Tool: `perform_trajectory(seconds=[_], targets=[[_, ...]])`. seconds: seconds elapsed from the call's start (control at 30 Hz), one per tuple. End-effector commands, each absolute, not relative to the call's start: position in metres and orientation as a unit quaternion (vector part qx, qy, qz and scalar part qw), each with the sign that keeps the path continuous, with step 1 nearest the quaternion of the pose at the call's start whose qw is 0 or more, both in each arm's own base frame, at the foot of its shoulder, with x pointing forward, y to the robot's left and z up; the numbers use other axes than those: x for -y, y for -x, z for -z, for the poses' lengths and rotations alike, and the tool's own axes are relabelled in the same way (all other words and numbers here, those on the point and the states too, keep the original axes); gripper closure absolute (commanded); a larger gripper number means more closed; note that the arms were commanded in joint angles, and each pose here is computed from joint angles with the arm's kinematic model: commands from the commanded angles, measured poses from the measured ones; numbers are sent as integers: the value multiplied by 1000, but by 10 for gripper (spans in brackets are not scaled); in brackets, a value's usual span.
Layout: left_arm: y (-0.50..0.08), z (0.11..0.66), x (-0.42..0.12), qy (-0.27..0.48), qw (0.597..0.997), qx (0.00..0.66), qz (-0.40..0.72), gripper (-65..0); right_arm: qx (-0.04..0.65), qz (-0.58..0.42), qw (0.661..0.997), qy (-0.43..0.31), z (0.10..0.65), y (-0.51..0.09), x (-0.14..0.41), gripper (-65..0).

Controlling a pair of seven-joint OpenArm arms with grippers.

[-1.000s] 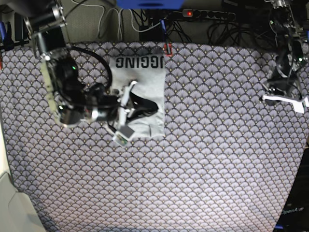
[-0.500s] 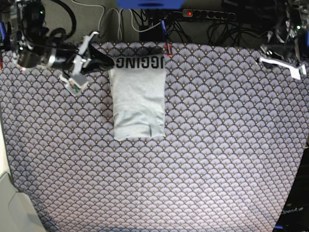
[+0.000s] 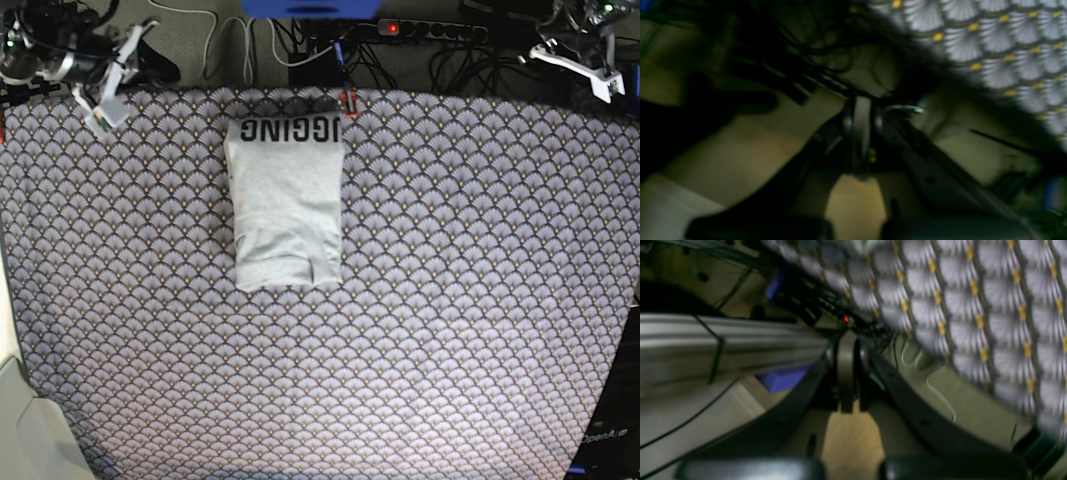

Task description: Fold the T-shirt properly

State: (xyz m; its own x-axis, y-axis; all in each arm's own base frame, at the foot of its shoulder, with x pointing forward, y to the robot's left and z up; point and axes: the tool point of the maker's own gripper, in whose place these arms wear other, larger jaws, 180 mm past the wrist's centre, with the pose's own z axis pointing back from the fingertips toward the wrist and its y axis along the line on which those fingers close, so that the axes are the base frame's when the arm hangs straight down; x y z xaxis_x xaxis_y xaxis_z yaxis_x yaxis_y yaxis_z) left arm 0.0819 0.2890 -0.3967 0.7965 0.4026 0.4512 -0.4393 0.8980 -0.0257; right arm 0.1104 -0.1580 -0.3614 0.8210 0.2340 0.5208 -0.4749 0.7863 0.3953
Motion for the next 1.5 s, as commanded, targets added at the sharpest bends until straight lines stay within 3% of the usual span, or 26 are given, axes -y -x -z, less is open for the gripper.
perform_trajectory(seconds=[0.0,0.13,0.3,0.5,0.7,0.97,1.07,1.2,1.33,1.47], targets=[[-82,396,-285,-39,952,231,-195,-3,243,-186,914,-266,354,-111,160,0],[-57,435,-265,-40,981,170,-89,-3,224,-143,941,-211,370,-84,184,0],[-25,500,-265,-54,991,89,-81,-3,191,-127,963,-142,401,-54,195,0],[-5,554,-257,-69,992,109,-12,-3,111,-85,987,-80,479,-1,223,0],[10,601,-257,-77,993,92,18,-3,74,-9,992,-106,553,41,226,0],[12,642,-256,-91,990,103,33,-3,115,146,971,-148,609,62,217,0],[12,645,-240,-77,988,117,63,-3,123,118,978,-123,617,65,211,0],[3,649,-238,-80,989,101,68,-4,110,38,993,-14,632,62,226,0],[0,652,-232,-79,990,93,64,-4,102,-9,990,99,636,55,249,0],[-7,651,-241,-98,989,94,58,-4,95,-51,983,146,640,49,244,0]])
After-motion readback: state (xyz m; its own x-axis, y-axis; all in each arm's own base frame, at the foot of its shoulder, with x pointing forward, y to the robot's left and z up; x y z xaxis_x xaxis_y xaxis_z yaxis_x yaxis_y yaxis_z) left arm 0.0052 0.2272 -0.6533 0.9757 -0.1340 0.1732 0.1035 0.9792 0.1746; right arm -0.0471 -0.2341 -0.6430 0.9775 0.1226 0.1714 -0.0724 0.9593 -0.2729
